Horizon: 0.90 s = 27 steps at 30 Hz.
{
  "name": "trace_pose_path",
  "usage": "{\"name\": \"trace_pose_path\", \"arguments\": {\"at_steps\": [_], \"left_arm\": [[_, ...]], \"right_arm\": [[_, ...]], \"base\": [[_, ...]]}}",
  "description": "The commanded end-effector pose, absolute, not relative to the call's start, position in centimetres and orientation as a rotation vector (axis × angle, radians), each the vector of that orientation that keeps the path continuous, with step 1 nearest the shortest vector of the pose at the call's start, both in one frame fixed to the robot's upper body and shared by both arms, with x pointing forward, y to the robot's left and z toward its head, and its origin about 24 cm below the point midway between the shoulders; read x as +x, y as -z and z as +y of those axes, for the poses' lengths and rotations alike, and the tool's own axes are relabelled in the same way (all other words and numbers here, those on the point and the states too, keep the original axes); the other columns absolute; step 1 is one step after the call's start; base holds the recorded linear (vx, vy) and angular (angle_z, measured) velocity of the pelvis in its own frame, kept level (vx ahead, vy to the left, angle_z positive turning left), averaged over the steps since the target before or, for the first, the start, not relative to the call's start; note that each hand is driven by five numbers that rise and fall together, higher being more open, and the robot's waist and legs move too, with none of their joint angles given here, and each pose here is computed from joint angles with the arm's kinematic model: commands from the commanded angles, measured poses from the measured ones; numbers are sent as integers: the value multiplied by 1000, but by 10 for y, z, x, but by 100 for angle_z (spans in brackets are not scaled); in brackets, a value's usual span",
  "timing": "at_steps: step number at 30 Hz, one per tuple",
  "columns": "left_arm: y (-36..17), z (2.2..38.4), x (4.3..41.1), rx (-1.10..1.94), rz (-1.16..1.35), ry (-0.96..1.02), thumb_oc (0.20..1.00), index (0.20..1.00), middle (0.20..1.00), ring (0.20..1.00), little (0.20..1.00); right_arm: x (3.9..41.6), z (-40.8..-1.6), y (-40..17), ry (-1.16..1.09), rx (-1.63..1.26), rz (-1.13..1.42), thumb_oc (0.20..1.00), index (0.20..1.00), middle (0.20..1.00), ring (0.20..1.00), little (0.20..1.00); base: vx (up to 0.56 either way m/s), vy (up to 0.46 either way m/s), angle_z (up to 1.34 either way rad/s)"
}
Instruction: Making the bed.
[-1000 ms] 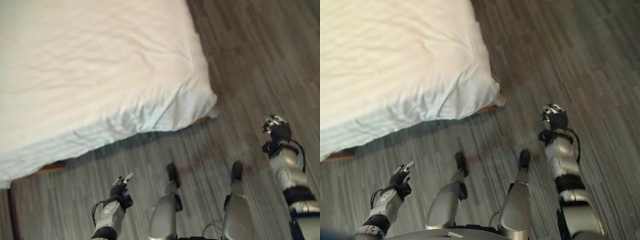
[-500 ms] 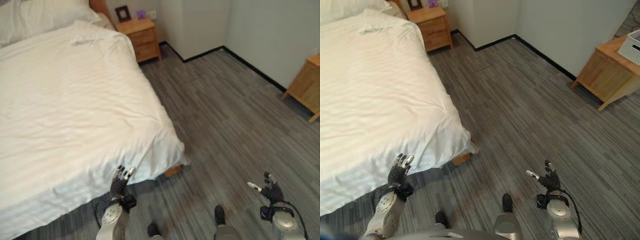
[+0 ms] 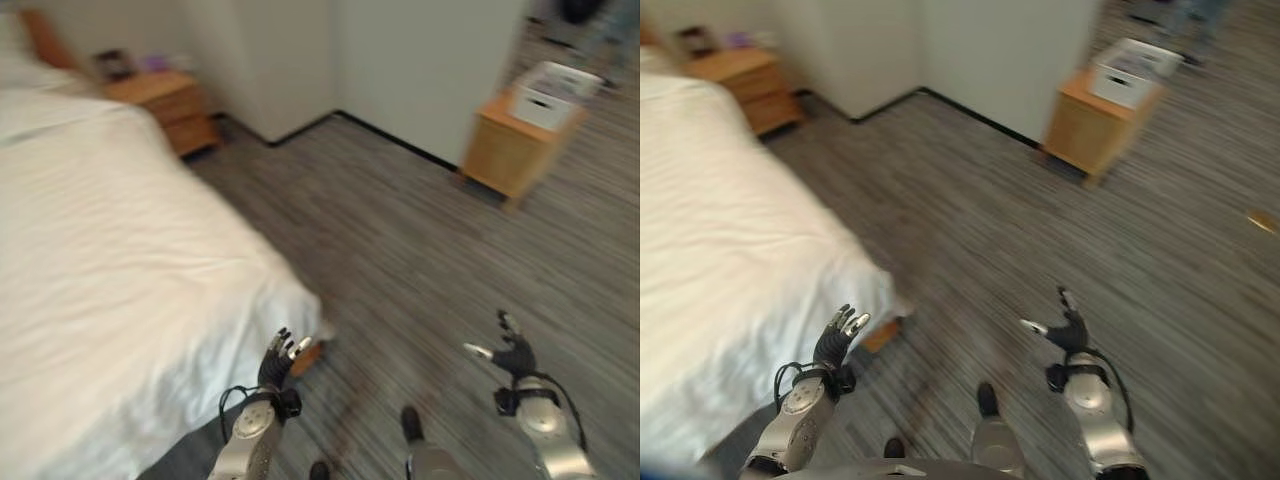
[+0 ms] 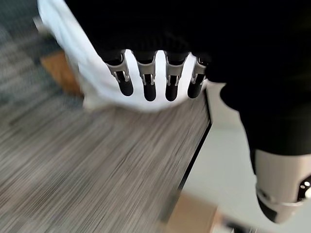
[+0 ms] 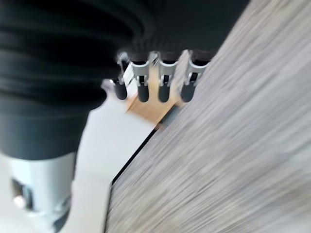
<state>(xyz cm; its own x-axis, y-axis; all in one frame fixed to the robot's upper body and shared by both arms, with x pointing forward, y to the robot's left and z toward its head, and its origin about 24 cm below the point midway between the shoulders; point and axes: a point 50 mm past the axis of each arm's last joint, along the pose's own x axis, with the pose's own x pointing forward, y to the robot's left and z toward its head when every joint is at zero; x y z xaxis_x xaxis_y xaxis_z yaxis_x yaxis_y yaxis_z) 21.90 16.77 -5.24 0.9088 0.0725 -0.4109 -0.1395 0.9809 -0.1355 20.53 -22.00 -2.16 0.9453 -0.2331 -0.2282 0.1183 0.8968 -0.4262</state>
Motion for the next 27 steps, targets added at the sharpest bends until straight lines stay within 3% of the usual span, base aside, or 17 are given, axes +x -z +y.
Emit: {"name": "trace_pose_path", "arguments": {"at_steps": [1, 15, 27], "left_arm": [[25, 175, 241, -110, 271, -88, 1000, 1000, 1000, 1000, 1000], [22, 173, 237, -177, 248, -110, 1000, 1000, 1000, 1000, 1000], [22, 172, 243, -202, 243, -188, 1000, 1000, 1000, 1000, 1000]], "right_arm": [[225, -226, -13, 186, -488, 102, 1000, 1000, 1000, 1000, 1000], [222, -242, -19, 145, -565, 120, 1000, 1000, 1000, 1000, 1000], [234, -244, -24, 159, -625, 103, 1000, 1000, 1000, 1000, 1000]], "base": [[-43, -98, -101], [101, -191, -92], [340, 43, -81]]}}
